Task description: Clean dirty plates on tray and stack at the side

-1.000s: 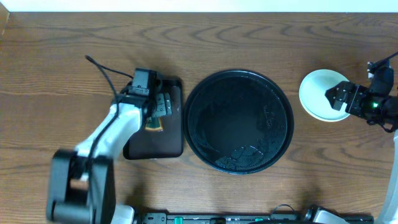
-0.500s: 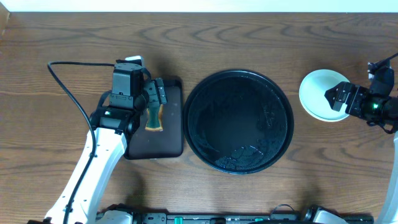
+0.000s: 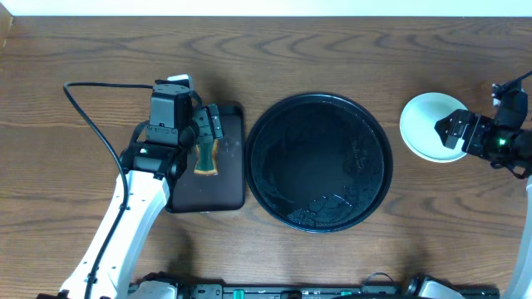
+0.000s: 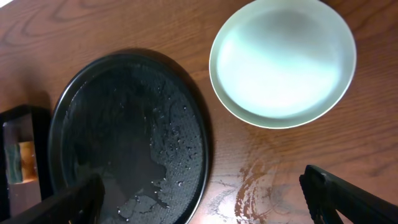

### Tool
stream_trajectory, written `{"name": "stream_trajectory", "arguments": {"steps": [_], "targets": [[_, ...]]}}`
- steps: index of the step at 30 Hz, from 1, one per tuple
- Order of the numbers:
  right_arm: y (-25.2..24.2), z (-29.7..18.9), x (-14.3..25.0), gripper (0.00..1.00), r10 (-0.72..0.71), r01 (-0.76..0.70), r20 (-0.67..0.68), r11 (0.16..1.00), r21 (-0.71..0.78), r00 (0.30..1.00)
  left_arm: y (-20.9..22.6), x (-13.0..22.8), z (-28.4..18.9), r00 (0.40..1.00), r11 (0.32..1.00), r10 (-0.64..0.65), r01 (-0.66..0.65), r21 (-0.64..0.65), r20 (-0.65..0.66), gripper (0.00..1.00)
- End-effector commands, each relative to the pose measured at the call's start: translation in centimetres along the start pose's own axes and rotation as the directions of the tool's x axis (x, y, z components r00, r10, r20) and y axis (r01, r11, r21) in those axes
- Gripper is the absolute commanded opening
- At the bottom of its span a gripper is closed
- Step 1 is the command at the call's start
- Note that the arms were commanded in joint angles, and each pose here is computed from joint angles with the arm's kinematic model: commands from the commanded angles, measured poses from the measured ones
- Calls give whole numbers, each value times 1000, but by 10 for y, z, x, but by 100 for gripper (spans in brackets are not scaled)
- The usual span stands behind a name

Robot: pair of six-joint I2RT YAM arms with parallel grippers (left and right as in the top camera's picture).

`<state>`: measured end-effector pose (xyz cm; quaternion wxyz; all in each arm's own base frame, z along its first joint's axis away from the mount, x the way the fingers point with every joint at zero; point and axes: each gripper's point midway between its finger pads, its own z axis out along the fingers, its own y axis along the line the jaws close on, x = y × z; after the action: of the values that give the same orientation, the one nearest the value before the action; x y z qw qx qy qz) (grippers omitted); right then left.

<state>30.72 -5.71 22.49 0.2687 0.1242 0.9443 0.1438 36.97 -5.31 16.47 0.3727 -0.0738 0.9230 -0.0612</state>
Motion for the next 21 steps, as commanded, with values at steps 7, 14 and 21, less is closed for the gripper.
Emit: {"name": "stream_trajectory", "arguments": {"steps": [7, 14, 21], "targets": [[52, -50, -1, 99, -253, 247, 234, 967, 57, 939, 1, -7, -3, 1000, 1000, -4, 4, -6, 16, 90], [123, -85, -8, 99, -471, 548, 726, 822, 156, 501, 1, -7, -3, 1000, 1000, -4, 4, -6, 16, 90], [113, -79, 45, 99, -386, 564, 903, 795, 223, 188, 1, -7, -3, 1000, 1000, -4, 4, -6, 16, 90]]}}
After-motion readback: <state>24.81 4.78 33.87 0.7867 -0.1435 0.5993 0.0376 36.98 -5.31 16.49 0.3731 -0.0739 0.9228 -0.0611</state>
